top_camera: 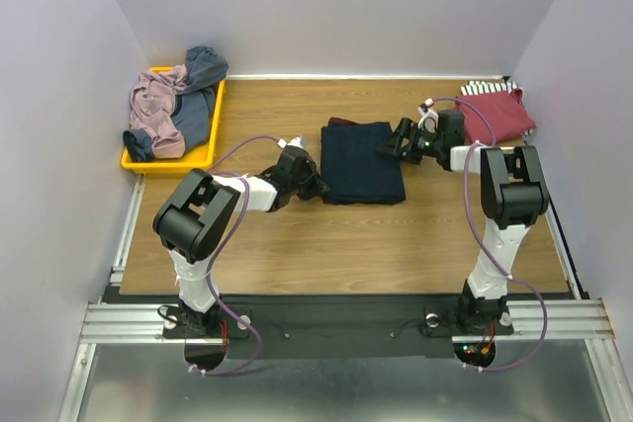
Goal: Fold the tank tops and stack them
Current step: Neatly place the folded tank top to the corner
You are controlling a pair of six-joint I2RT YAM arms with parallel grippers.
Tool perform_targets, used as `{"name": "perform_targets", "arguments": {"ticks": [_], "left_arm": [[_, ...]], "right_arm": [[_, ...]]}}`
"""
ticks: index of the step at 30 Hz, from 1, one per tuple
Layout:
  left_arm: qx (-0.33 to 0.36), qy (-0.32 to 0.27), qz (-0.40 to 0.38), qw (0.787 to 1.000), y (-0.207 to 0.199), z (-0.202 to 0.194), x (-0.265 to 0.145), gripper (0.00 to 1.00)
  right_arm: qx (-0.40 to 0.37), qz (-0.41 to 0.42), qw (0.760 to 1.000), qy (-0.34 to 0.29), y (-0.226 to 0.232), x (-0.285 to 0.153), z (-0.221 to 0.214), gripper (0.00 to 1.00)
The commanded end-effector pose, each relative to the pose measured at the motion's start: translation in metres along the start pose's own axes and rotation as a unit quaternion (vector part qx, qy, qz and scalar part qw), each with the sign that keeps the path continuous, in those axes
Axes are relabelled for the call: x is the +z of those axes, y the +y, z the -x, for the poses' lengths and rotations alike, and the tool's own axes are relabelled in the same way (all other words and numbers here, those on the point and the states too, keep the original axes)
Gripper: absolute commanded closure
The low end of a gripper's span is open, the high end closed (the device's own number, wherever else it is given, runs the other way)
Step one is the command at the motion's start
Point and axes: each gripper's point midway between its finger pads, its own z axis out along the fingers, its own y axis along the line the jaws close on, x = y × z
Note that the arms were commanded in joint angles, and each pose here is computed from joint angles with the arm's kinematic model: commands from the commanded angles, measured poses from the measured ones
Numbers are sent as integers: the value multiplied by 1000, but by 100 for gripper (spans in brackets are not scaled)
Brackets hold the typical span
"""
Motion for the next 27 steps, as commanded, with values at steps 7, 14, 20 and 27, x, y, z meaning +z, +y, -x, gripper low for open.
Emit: {"name": "perform_targets", "arguments": {"ticks": [7,14,20,27], "left_arm": [[23,55,20,998,17,-25,-2,100],[26,60,9,998,10,-24,-2,100],[29,64,-2,998,6,-24,-3,99],[42,22,-48,998,-25,-3,-34,54]], "right_arm": [[55,-64,994,75,-36,3,-64,27],[47,-75,993,84,-39,9,-71,36],[40,-104,991,75,-43,10,-69,76],[-1,-214,977,20,-56,-14,-25,100]]}}
